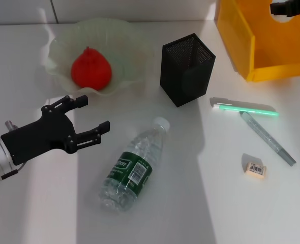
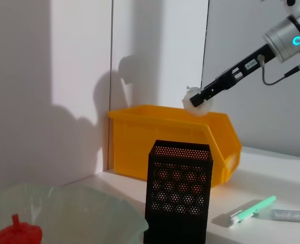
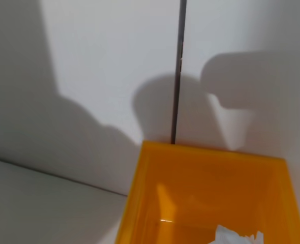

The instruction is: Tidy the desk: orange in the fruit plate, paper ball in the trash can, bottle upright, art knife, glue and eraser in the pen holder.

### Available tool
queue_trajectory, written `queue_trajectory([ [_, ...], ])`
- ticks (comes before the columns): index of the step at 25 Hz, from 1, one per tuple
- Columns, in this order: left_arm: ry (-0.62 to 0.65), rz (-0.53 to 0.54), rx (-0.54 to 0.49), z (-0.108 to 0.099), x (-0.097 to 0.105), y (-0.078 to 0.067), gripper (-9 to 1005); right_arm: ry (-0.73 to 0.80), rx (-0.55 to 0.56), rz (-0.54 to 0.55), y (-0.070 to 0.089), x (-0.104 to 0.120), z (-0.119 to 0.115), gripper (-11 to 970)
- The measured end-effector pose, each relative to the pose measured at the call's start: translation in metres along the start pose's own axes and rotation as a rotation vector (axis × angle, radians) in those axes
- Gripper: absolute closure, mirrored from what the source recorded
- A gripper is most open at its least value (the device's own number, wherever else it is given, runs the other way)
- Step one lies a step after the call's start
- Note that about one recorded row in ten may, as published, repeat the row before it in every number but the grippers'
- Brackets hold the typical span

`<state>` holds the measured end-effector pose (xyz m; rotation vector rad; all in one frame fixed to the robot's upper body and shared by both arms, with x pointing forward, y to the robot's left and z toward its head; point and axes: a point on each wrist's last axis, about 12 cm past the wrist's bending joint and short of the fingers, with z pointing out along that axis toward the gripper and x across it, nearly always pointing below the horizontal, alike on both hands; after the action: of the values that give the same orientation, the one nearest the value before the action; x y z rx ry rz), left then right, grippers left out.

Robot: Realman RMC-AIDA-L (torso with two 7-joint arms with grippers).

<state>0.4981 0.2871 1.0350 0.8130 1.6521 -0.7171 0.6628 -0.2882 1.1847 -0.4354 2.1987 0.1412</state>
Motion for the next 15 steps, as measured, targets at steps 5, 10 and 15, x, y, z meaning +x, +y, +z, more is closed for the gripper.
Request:
queue_trajectory([
  [5,-0.001,-0.003,0.0,-0.001,0.001,-0.001,124,0.006,-0.008,-0.007,0.003,-0.002,0.004,434],
  [10,-0.008,-0.034,-0.003,-0.002,-0.001,0.001,124,-0.025,-0.003,-0.006,0.002,-0.003,-0.006,258],
  [15,-0.016,-0.042,0.001,-0.002,-0.005,0.002,124,-0.039,0.001,-0.007,0.003,-0.001,-0.013,161],
])
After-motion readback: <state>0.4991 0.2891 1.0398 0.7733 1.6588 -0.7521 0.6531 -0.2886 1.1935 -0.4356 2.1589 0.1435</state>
